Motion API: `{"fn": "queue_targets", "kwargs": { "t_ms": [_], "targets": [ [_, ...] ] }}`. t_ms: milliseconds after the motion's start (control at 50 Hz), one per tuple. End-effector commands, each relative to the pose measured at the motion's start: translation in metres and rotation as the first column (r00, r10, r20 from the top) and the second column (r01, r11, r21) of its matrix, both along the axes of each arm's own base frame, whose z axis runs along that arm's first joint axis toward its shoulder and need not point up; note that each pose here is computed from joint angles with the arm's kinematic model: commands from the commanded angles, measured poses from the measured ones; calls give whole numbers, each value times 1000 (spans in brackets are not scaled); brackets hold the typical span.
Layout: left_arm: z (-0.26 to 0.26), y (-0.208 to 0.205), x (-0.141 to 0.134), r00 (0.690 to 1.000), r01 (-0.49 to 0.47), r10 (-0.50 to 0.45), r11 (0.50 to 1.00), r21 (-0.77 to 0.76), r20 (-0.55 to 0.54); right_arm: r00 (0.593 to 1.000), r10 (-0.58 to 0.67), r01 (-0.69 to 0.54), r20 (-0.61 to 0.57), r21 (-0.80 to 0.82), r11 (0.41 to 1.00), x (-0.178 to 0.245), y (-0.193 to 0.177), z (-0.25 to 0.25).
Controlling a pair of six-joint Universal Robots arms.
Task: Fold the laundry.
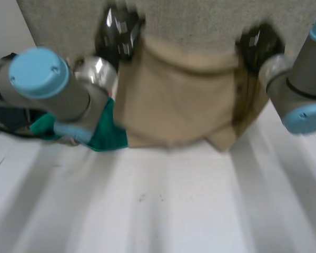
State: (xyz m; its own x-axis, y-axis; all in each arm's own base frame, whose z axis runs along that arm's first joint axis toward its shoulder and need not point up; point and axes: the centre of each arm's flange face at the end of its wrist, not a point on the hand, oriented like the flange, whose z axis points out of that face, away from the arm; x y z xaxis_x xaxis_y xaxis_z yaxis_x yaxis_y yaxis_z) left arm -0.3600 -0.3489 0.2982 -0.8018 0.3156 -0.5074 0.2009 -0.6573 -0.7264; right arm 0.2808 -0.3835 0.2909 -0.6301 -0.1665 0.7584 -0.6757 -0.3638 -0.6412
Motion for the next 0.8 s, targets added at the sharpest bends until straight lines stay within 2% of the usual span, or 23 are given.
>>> {"fn": "queue_targets", "kwargs": {
  "t_ms": [20,60,140,160,280,300,420,440,540,620,700,720,780,800],
  "targets": [
    [110,-14,18,966,-116,-9,878,-465,-258,977,111,16,182,-583,813,9,-9,100],
    [115,-11,20,964,-113,-19,875,-470,-267,977,118,9,178,-584,812,10,-8,101],
    [99,-8,19,971,-74,-24,915,-396,-238,980,121,-28,158,-490,871,17,-2,81],
    [81,-8,18,977,-54,-22,937,-345,-214,981,123,-38,151,-469,883,19,-1,77],
    [27,-2,22,990,-24,-3,982,-185,-143,987,123,-89,99,-294,952,26,9,28],
    [5,1,23,994,-19,5,992,-127,-112,990,110,-88,84,-233,968,24,10,8],
    [-71,20,30,1000,-10,11,997,76,-7,996,91,-91,9,18,996,20,18,-71],
    [-80,25,30,1000,-7,6,995,104,8,996,90,-88,-12,86,992,18,22,-90],
    [-129,58,33,996,7,-29,969,246,86,994,92,-76,-56,233,970,11,37,-124],
    [-137,82,45,992,-2,-36,952,305,120,990,100,-59,-97,356,933,2,59,-139],
    [-117,114,63,987,-18,-41,934,356,158,984,108,-25,-144,485,874,-14,89,-133],
    [-115,121,67,985,-22,-44,927,374,168,980,113,-8,-162,539,842,-22,106,-124],
    [-108,153,83,971,-47,-71,879,474,228,973,133,11,-189,612,791,-33,132,-114],
    [-100,169,92,963,-62,-85,854,517,255,965,153,28,-211,665,746,-41,153,-108]
  ]
}}
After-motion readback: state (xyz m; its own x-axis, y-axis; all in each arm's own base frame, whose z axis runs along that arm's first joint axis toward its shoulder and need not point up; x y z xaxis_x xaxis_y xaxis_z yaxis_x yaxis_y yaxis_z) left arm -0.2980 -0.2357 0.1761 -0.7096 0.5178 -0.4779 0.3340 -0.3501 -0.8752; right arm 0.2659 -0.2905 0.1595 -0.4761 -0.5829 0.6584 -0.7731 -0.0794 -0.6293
